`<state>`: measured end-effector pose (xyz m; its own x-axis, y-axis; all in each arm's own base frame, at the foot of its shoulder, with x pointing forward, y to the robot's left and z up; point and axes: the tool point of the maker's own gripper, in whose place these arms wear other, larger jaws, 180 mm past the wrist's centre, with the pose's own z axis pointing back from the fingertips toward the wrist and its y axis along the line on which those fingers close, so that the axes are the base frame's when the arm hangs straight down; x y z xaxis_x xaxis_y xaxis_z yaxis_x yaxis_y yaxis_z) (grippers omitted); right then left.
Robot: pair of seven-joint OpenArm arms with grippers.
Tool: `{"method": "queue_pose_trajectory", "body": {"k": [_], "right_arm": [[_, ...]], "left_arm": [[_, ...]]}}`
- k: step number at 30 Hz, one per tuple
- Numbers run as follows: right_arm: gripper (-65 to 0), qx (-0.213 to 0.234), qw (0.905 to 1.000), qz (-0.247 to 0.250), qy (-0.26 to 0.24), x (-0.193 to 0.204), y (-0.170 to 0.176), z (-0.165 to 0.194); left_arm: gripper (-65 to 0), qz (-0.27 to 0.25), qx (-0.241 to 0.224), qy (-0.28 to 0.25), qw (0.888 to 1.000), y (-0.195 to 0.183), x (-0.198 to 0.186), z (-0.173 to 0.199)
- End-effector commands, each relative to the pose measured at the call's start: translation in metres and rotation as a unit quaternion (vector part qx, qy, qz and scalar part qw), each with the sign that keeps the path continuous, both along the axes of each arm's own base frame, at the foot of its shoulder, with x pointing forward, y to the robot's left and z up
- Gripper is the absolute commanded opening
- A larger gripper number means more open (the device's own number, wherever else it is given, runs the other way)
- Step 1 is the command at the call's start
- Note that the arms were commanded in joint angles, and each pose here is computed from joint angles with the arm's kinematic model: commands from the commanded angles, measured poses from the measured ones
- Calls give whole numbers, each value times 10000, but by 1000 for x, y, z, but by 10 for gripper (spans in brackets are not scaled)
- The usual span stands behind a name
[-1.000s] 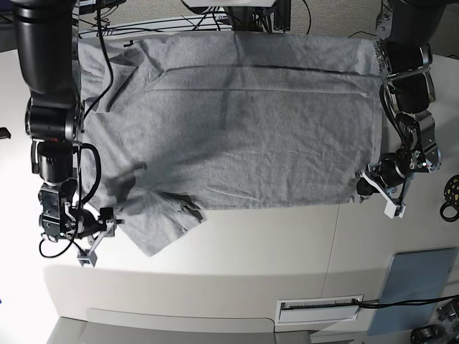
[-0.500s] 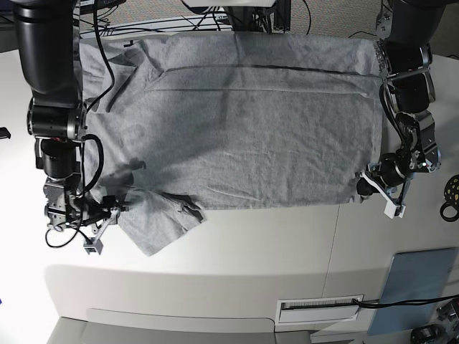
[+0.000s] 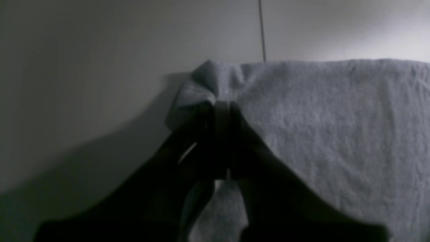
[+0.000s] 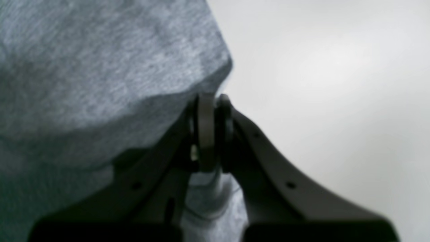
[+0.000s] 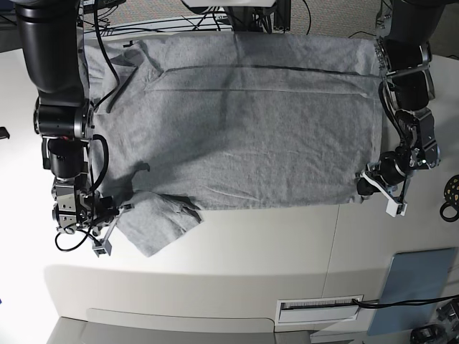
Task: Fold the T-shirt properly
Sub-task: 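Grasp the opposite shirt edge with both grippers, then lift and fold the grasped edge over toward the first fold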
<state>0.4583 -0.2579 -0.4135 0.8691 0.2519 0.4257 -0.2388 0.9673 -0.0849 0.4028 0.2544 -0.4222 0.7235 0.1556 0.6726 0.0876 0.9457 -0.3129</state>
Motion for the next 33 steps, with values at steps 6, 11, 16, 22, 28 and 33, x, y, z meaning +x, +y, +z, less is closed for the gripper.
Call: {"method": "queue_pose_trajectory", "body": {"k": [6, 11, 16, 22, 28, 33], "right_arm": [[-650, -326, 9987, -135, -362, 6, -41, 35], [-650, -425, 9933, -214, -1051, 1, -61, 67], [-650, -1019, 9788, -110, -1774, -15, -67, 108], [-650, -1797, 9628, 100, -2015, -54, -63, 136], [-650, -1899, 9614, 66, -1991, -100, -64, 133], [-650, -1986, 9623, 12, -1859, -141, -70, 129]], "left_arm": [[-650, -23, -41, -515, 9987, 13, 21, 50], [-650, -83, -92, -881, 9960, 16, 19, 76], [-650, -8, -22, -1008, 9949, 18, 3, 83], [-650, -144, 62, -714, 9973, 12, -25, 65], [-650, -191, -41, -478, 9987, 8, -55, 50], [-650, -52, -252, -458, 9986, 14, -80, 47]]}}
